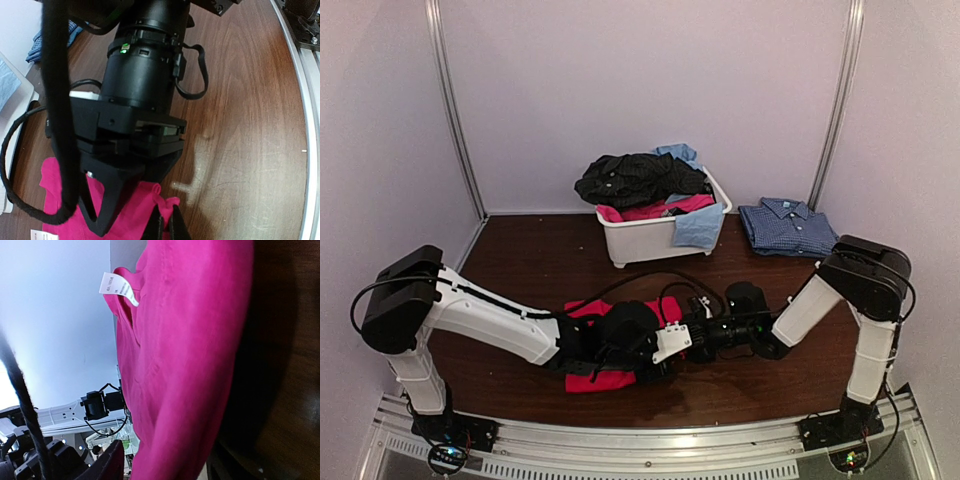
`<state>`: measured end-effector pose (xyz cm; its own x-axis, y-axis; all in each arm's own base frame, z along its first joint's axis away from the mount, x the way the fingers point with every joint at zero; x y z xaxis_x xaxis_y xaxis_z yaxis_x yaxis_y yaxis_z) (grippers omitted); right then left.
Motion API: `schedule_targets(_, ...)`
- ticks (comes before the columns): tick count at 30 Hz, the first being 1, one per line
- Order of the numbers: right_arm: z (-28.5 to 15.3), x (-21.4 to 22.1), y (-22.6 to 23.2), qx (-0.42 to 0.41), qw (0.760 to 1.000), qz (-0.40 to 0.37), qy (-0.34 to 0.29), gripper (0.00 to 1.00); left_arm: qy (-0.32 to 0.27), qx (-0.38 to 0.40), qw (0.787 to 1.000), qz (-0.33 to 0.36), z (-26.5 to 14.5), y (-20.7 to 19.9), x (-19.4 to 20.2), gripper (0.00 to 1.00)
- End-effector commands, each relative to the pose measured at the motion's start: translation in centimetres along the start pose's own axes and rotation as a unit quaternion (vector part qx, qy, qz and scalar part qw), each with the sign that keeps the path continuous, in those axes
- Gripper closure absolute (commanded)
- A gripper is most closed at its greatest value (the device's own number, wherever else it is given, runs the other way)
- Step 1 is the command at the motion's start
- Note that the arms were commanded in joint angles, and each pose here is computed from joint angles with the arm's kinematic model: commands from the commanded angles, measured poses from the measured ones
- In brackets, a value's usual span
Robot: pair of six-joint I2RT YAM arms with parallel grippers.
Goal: Fold and stack the mixed laundry pile
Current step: Pass from the left arm to the right
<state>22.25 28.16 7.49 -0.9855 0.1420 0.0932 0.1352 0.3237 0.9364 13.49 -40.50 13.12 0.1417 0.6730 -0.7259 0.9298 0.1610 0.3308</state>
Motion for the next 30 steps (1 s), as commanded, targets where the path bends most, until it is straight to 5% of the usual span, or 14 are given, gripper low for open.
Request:
schedule_targets(1,1.0,-0.8,1.3,-0.038,0.999,0.009,-0.013,0.47,-0.062,0.005,0.998,-0.005,-1.0,0.6,-2.6,1.0)
schedule_targets(12,2.9,-3.0,1.1,-0.021,0.999,0.006,-0.029,0.6,-0.042,0.032,0.998,0.042,-1.1,-0.6,-2.3,1.0)
schedule_targets(20,2.5,-3.7,1.1,-0.006,0.998,-0.003,-0.055,1.0,-0.036,0.04,0.997,0.052,-1.1,-1.2,-2.4,0.99)
schedule_targets(27,-3.7,-2.6,1.2,0.134,0.986,-0.085,-0.06,1.0,-0.022,0.028,0.999,-0.017,-2.7,0.9,-2.2,0.24)
schedule_targets(30,-7.5,-2.2,1.4,0.235,0.96,-0.131,-0.076,1.0,-0.025,0.028,0.998,-0.042,-3.7,2.2,-1.3,0.03)
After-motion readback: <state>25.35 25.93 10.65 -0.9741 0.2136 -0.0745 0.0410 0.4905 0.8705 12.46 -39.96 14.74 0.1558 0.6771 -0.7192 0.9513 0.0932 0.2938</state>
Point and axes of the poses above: each gripper's point midway between its finger pads, its own z axis out along the fingers, its own y axis along the line the jaws close on, x = y × z, the point moved 8 cm from there along -z, back along the fingers, and after that the axes turned 6 degrees about z, right-handed, at the moved point
